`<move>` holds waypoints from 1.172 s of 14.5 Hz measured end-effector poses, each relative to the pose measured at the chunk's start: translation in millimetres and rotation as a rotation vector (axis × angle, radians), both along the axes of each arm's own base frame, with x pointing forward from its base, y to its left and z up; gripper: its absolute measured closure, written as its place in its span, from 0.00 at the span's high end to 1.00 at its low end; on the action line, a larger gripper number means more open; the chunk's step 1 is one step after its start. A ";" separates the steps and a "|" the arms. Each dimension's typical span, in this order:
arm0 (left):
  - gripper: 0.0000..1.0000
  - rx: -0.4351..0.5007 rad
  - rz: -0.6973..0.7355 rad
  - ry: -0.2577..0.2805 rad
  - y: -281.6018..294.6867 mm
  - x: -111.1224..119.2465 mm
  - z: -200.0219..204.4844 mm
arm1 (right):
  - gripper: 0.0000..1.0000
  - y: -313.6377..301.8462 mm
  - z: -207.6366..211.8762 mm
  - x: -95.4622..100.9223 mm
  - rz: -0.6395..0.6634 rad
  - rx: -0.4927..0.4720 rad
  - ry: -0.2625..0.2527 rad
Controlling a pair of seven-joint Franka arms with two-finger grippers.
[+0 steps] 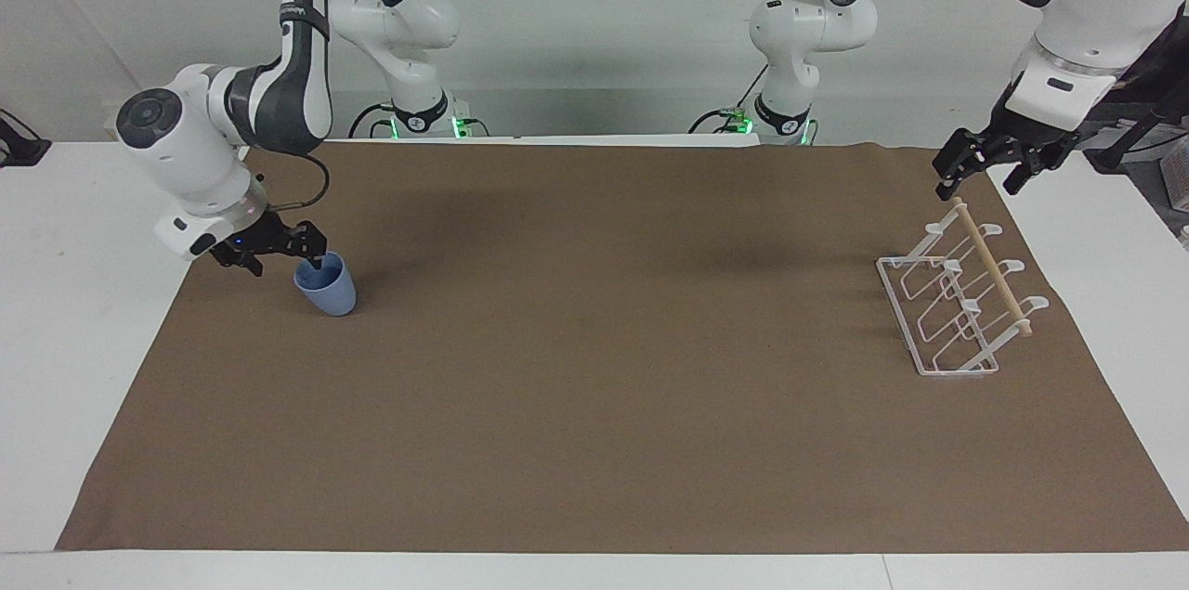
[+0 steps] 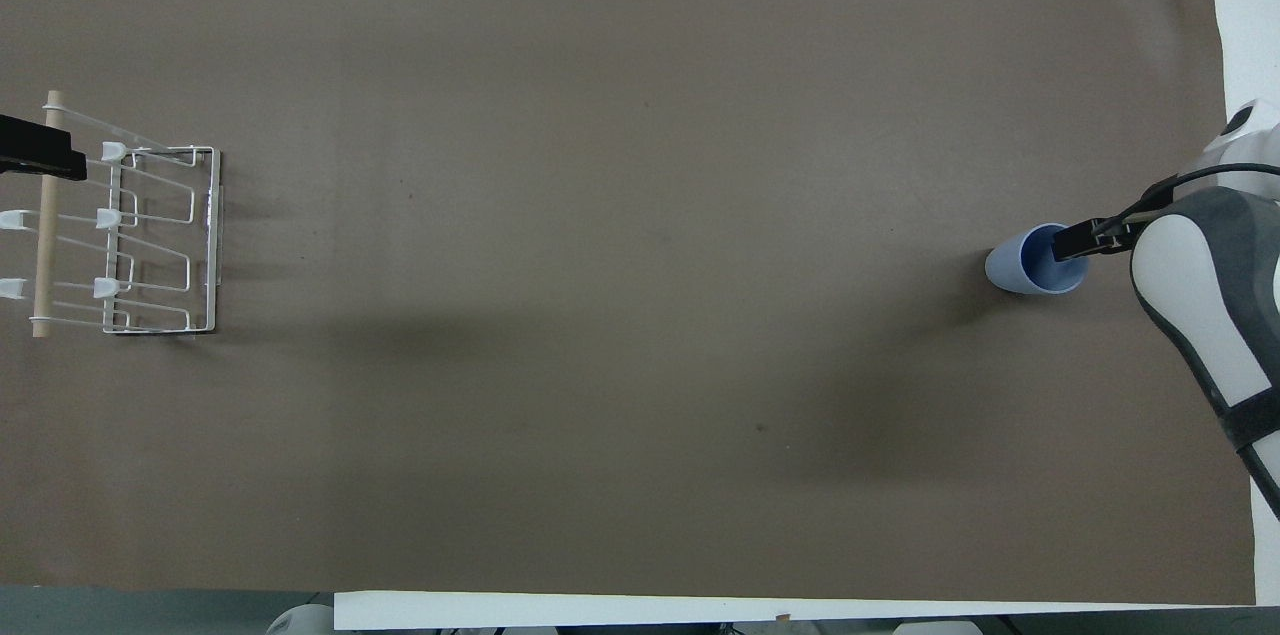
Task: Hang cup on cup holder
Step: 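Grasp the light blue cup rim with the right gripper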
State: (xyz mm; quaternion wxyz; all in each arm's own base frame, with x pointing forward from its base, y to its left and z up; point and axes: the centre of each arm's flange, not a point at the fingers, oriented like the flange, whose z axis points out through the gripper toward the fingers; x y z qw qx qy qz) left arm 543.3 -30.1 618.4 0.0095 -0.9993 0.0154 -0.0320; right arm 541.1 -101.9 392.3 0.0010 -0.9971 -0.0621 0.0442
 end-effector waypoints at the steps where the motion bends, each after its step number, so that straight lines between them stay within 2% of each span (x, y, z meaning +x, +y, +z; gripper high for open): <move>1: 1.00 0.001 -0.007 0.004 -1.3 -0.6 -0.6 | 0.95 0.3 -6.0 -0.9 0.004 0.000 0.000; 5: 1.00 0.002 -0.028 0.007 -1.4 -1.4 -1.3 | 0.87 2.0 -27.3 -6.5 0.028 0.002 -0.006; 6: 1.00 0.002 -0.028 0.013 -0.9 -2.1 -1.9 | 0.82 1.8 -31.3 -8.0 0.036 0.002 -0.008; 10: 1.00 0.003 -0.016 0.027 5.9 -4.2 -2.5 | 0.33 0.9 -39.5 -10.0 0.040 0.002 -0.013; 13: 1.00 0.003 -0.005 0.027 17.4 -3.8 -2.4 | 0.05 1.8 -37.7 -9.0 0.041 0.002 -0.010; 16: 1.00 0.003 -0.007 0.027 19.4 -3.8 -2.4 | 0.05 7.5 -23.2 -3.6 0.049 0.015 0.020; 17: 1.00 0.003 -0.007 0.027 19.3 -3.8 -2.4 | 0.05 17.1 -16.0 0.2 0.041 0.051 0.022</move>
